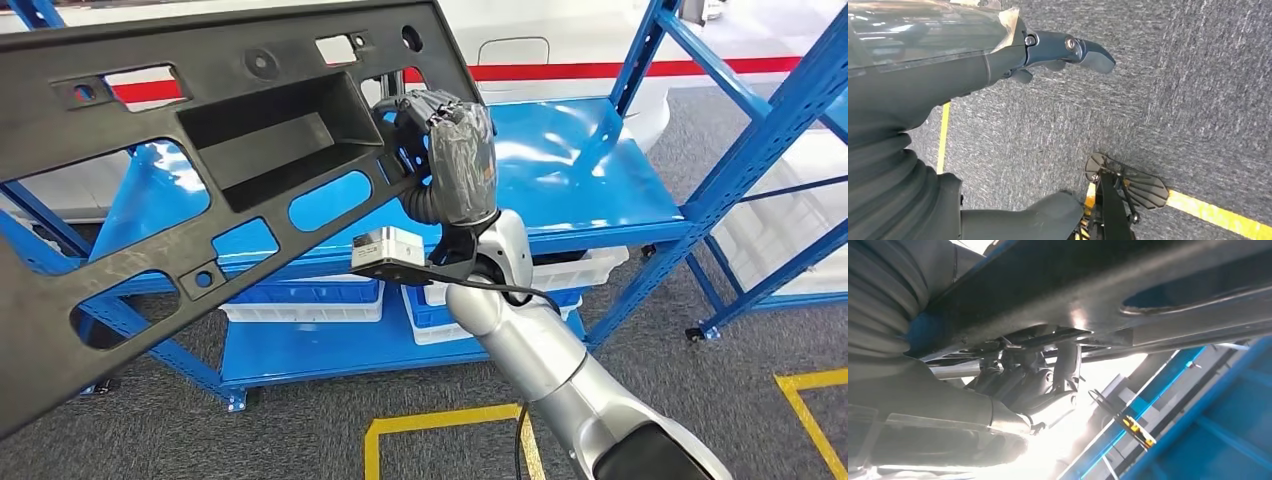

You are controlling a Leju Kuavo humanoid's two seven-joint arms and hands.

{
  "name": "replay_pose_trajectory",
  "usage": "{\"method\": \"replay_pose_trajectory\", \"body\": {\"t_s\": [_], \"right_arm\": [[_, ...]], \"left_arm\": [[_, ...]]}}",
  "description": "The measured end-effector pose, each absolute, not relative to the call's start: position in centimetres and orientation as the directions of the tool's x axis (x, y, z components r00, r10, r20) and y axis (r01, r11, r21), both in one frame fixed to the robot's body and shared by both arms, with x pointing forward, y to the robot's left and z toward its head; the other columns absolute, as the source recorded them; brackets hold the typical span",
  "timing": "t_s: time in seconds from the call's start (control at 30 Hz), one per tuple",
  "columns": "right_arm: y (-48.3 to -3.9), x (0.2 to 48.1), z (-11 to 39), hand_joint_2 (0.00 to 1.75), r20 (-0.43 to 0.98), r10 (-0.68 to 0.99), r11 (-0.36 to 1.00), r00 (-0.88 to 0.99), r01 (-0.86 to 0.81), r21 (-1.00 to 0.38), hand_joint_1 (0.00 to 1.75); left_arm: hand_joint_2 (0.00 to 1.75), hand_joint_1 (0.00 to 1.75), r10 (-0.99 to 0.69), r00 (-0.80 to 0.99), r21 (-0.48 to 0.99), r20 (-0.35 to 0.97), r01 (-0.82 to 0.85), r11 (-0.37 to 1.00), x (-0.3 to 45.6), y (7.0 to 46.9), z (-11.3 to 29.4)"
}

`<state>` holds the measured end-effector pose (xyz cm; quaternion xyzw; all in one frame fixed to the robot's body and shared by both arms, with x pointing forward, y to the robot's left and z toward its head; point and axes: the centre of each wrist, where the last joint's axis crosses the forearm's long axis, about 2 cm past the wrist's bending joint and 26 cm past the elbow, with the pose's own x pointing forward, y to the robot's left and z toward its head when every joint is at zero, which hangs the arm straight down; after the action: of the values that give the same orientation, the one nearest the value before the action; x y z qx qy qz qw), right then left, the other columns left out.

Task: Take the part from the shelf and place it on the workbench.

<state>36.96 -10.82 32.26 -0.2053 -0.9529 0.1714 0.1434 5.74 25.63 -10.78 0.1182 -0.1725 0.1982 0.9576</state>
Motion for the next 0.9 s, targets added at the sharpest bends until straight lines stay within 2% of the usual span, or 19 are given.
{"method": "replay_pose_trajectory", "body": {"t_s": [0.9], "right_arm": [[-11.3, 37.1, 31.0, 1.75, 0.210, 0.482, 0.829, -0.850, 0.366, -0.422, 1.75]], "left_arm": [[1.75, 0.00, 0.325, 0.859, 0.141, 0.395, -0.406, 0.903, 5.6, 25.8, -10.8]]}}
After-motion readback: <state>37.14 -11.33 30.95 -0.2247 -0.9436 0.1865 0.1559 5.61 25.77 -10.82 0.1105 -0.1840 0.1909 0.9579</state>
